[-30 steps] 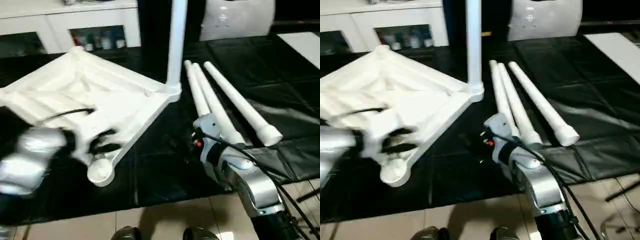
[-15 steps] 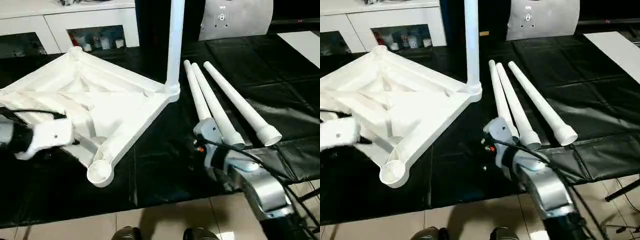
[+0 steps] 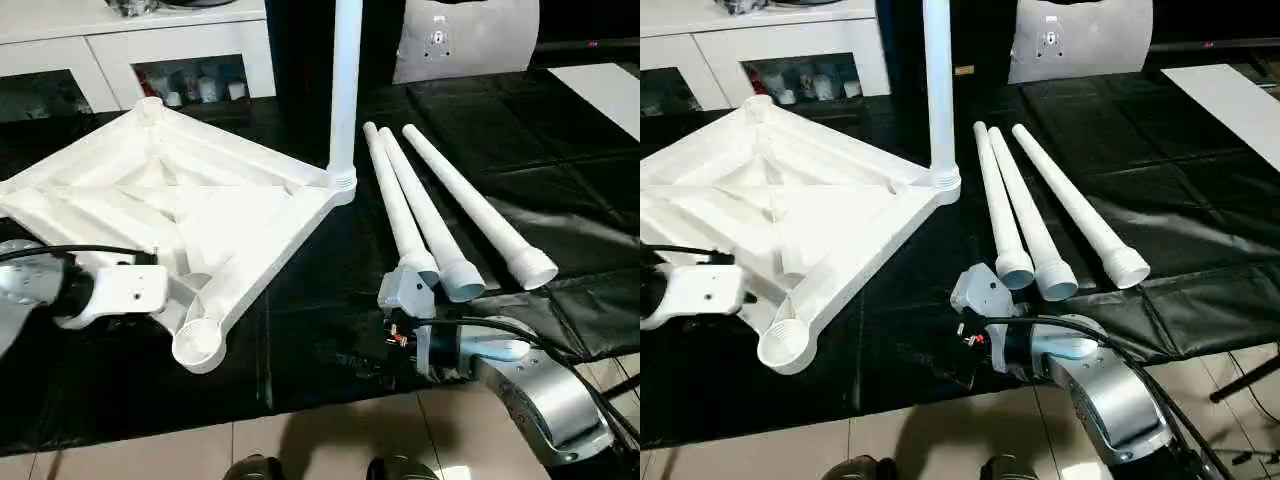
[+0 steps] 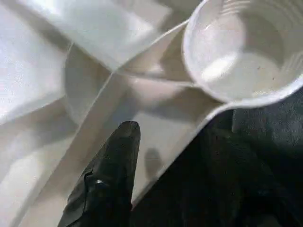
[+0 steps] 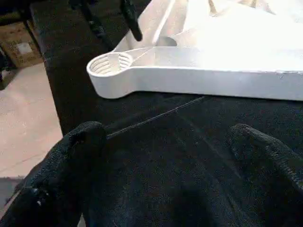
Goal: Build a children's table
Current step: Rotate table base
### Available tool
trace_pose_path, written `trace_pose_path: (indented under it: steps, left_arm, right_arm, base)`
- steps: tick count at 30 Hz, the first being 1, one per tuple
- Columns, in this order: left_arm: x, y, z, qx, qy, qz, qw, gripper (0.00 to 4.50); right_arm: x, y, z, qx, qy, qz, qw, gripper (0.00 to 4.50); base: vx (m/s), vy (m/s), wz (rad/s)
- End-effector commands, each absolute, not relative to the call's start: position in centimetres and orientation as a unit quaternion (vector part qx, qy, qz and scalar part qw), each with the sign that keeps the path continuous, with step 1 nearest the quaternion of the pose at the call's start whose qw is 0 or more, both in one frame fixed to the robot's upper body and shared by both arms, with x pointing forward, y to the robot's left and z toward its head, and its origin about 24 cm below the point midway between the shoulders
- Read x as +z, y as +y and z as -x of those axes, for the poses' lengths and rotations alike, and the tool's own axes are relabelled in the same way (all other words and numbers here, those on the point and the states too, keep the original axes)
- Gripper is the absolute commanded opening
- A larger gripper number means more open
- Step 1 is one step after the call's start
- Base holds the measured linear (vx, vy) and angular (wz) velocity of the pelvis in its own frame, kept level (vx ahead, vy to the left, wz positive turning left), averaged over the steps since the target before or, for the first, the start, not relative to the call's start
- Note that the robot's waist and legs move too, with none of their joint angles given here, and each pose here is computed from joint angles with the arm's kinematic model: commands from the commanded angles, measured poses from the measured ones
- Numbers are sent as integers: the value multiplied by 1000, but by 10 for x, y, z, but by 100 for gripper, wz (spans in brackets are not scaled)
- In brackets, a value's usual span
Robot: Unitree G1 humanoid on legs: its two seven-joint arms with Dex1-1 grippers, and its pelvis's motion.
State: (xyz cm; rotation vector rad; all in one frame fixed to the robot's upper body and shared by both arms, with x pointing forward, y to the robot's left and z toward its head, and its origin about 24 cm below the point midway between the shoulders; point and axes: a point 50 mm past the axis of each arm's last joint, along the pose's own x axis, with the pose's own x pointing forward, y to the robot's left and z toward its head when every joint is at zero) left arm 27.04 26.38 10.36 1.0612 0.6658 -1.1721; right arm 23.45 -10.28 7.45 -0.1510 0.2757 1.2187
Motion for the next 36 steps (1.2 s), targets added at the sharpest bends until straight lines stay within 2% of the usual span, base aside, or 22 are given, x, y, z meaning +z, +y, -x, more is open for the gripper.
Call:
trace_pose_path:
  steps: [1, 8, 17, 18, 21, 23, 27, 28, 30, 32, 34, 36]
  left_arm:
    - [100, 258, -271, -535, 294, -460, 645, 211]
    - [96, 227, -269, -601, 276, -409, 629, 166]
    - [92, 189, -279, -621, 253, -375, 640, 106]
    - [90, 186, -280, -621, 256, -374, 640, 86]
    - [85, 182, -282, -617, 260, -377, 640, 81]
    - [78, 179, -284, -610, 277, -375, 641, 57]
    - [72, 181, -284, -603, 302, -376, 636, 40]
    - [67, 183, -287, -584, 324, -362, 651, 30]
    - [67, 183, -290, -573, 327, -346, 667, 28]
    - [72, 176, -298, -547, 310, -278, 727, 27]
    - [74, 173, -306, -511, 301, -250, 766, 25]
    - [73, 174, -309, -491, 302, -253, 777, 24]
  right_arm:
    - [82, -100, -232, 587, 118, 70, 798, 450]
    - [85, -106, -228, 601, 129, 76, 785, 450]
    - [85, -116, -228, 594, 149, 96, 784, 450]
    - [86, -118, -228, 594, 150, 98, 785, 450]
    - [87, -120, -228, 593, 151, 99, 785, 450]
    - [88, -121, -228, 593, 152, 101, 784, 450]
    - [89, -122, -228, 592, 153, 102, 784, 450]
    - [90, -123, -229, 591, 152, 103, 786, 450]
    - [91, -123, -230, 591, 151, 103, 786, 450]
    - [91, -123, -229, 593, 154, 97, 785, 450]
    - [92, -123, -229, 595, 156, 94, 783, 450]
    - [92, -123, -229, 594, 156, 94, 783, 450]
  base:
    - [0, 0, 0]
    - [0, 0, 0]
    - [0, 0, 0]
    - [0, 0, 0]
    - [0, 0, 0]
    - [0, 0, 0]
    - [0, 0, 0]
    - [0, 0, 0]
    - [0, 0, 0]
    - [0, 0, 0]
    - [0, 0, 0]
    - [0, 0, 0]
